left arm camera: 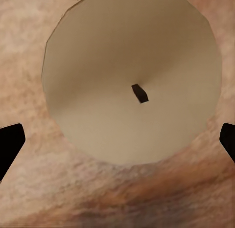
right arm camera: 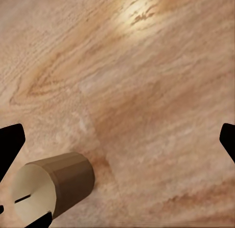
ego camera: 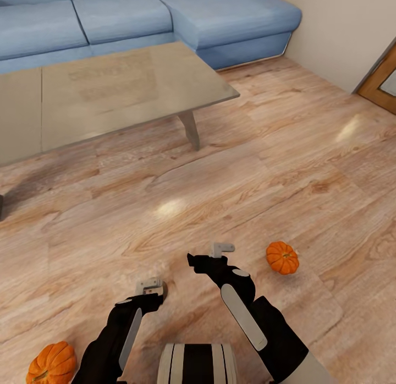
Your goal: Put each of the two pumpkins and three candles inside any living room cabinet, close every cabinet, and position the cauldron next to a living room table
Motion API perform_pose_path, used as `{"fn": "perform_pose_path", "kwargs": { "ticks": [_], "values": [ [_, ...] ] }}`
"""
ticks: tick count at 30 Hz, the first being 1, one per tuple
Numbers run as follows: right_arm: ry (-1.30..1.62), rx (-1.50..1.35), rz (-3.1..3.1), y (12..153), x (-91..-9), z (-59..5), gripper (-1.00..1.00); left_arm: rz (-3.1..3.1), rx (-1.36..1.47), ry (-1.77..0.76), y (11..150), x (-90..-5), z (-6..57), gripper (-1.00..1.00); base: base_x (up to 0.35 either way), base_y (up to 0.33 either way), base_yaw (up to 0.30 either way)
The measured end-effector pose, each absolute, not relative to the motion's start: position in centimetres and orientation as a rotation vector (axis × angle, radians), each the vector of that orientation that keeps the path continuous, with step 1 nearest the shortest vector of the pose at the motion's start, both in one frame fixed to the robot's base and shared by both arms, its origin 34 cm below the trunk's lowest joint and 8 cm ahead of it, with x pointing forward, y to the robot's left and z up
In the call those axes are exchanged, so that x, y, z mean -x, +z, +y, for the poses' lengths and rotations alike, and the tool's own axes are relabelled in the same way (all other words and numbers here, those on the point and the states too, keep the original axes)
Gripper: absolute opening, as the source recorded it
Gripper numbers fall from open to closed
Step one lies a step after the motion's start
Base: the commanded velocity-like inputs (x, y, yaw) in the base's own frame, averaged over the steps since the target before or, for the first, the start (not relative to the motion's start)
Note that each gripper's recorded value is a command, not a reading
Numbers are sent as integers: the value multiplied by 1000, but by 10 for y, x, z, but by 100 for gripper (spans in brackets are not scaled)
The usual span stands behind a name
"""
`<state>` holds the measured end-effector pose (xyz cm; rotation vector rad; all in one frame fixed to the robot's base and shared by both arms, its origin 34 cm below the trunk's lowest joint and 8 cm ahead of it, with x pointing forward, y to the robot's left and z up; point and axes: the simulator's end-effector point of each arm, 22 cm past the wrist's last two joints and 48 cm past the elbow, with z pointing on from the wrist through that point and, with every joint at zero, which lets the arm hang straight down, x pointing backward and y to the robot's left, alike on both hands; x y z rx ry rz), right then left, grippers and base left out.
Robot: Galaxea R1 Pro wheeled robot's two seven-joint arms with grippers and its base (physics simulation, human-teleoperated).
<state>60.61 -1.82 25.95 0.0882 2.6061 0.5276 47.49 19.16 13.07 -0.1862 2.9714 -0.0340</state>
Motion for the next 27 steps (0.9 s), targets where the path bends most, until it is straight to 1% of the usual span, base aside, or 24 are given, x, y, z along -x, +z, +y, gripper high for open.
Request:
{"fn": "perform_pose_path", "kwargs": {
  "ticks": [11, 13, 16, 19, 22, 27],
  "values": [
    [532, -91, 2618, 252, -603, -18, 100, 2987, 188, -33, 124, -469, 192, 100, 0, 0, 0],
    [598, -78, 2588, 262, -606, -10, 100, 2987, 187, -33, 124, -469, 192, 100, 0, 0, 0],
    [884, -22, 2481, 296, -596, 24, 100, 2987, 187, -33, 124, -469, 192, 100, 0, 0, 0],
    [1014, -2, 2408, 315, -589, 34, 100, 2987, 187, -33, 124, -469, 192, 100, 0, 0, 0],
    [1036, -17, 2338, 326, -596, 31, 100, 2988, 188, -33, 124, -469, 192, 100, 6, 0, 0],
    [1035, -19, 2325, 328, -597, 30, 100, 2989, 189, -34, 124, -469, 191, 100, 165, 0, 0]
  ]
}}
